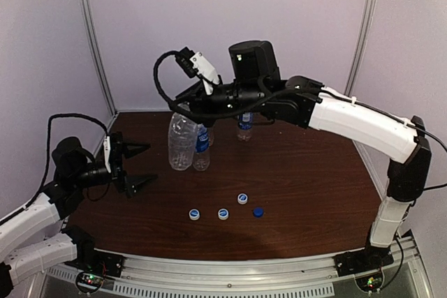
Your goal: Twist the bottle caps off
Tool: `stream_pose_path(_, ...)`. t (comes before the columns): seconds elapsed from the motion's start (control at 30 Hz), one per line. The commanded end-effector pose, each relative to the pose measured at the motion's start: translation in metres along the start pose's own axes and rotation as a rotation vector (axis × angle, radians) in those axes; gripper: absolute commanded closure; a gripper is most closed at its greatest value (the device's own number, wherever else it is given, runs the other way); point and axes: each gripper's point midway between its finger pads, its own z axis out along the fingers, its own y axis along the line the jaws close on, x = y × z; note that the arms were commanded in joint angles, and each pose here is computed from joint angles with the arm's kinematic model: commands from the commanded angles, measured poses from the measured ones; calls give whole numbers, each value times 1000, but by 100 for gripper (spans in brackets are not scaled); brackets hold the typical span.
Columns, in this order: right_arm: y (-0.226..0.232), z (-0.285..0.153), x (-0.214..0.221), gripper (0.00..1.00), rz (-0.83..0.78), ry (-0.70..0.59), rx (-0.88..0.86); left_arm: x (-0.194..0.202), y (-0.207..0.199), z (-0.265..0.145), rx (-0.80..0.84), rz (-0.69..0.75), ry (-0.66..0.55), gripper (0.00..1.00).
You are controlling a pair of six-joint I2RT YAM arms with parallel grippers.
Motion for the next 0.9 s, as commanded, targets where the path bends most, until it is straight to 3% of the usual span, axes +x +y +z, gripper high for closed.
stream_pose_path(0.0,-65,-58,-8,100,32,90,328,21,31,-11,-193,-117,19,3)
stream_pose_path(0.17,-137,-80,33,100,134,173,581,57,92,-53,-580,-261,60,3)
stream_pose_path(0.3,-171,-72,66,100,164,174,630,86,122,-95,-832,-317,102,2)
stream_pose_path(0.57,-199,-50,121,100,170,212,683,88,127,-113,-884,-280,85,3)
stream_pose_path(0.87,-213,-51,155,100,250,145,669,88,126,-111,-866,-278,81,3)
